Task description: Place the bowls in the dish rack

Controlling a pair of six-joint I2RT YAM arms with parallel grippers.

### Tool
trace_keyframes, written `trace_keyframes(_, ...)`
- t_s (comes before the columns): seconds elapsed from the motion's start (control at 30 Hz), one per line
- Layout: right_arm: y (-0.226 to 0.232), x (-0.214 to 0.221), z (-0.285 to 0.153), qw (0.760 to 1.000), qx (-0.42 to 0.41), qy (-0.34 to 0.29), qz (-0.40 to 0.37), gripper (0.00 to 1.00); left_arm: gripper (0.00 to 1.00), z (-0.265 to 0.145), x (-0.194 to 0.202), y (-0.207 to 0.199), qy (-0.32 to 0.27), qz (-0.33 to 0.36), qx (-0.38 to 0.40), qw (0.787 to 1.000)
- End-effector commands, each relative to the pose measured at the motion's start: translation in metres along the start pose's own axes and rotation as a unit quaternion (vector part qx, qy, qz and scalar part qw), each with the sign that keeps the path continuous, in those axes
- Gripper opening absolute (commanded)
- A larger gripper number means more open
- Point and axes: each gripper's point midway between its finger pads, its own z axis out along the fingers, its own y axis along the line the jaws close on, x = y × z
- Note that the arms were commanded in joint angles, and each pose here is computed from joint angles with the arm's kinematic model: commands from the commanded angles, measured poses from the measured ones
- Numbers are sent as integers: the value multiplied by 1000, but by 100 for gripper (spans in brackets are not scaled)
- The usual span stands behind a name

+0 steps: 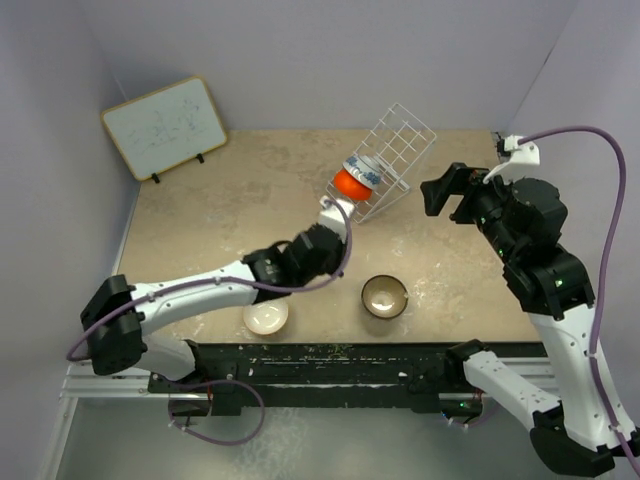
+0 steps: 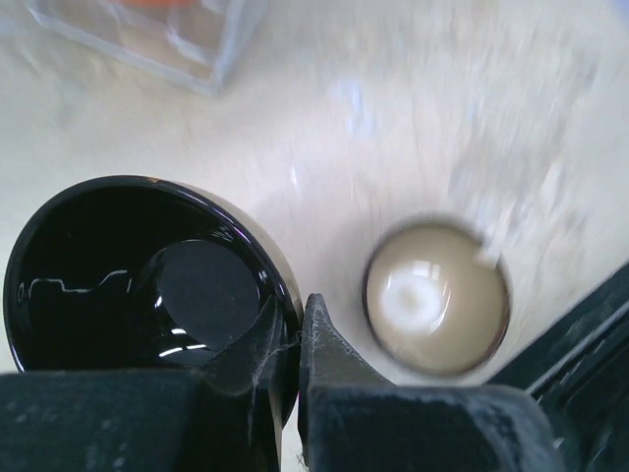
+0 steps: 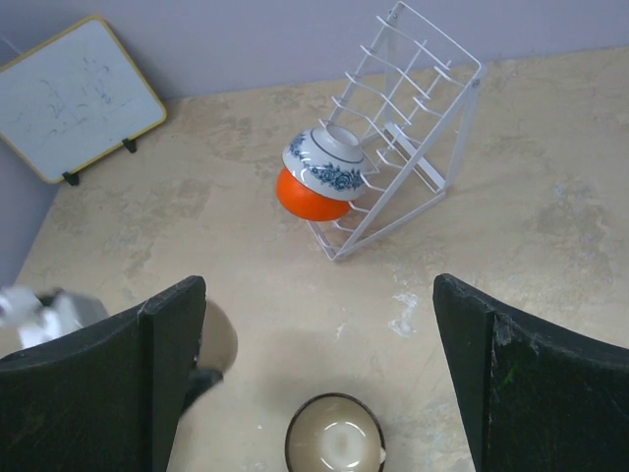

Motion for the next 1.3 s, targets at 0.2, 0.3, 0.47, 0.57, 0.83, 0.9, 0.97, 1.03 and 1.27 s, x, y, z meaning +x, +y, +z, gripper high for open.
trace_keyframes(0.2,23,-36,-7,999,-41,-12,-1,99,0,-76,-259,-5,-305,-137,155,930)
trace_keyframes(0.3,29,-37,-3,999,-53,-6,2,99,0,-78,-291,2,-335,-162,193,908)
trace_keyframes(0.47,31,-36,3,998,-55,3,-2,99,0,-61,-322,22,-364,-232,298,851)
trace_keyframes(0.57,30,-36,4,999,-52,6,-4,99,0,-57,-336,34,-386,-269,347,811)
trace_keyframes(0.83,22,-37,4,999,-31,4,-13,100,0,-51,-363,46,-443,-306,425,727)
trace_keyframes(0.9,21,-37,5,999,-28,5,-16,100,0,-46,-365,49,-451,-321,433,711)
trace_keyframes(0.97,20,-35,6,999,-26,7,-18,100,0,-41,-364,55,-463,-337,440,692)
trace_keyframes(1.03,20,-34,9,999,-26,10,-19,100,0,-37,-362,63,-478,-353,444,671)
trace_keyframes(1.27,20,-29,13,999,-25,18,-24,100,0,-16,-360,77,-504,-386,470,613)
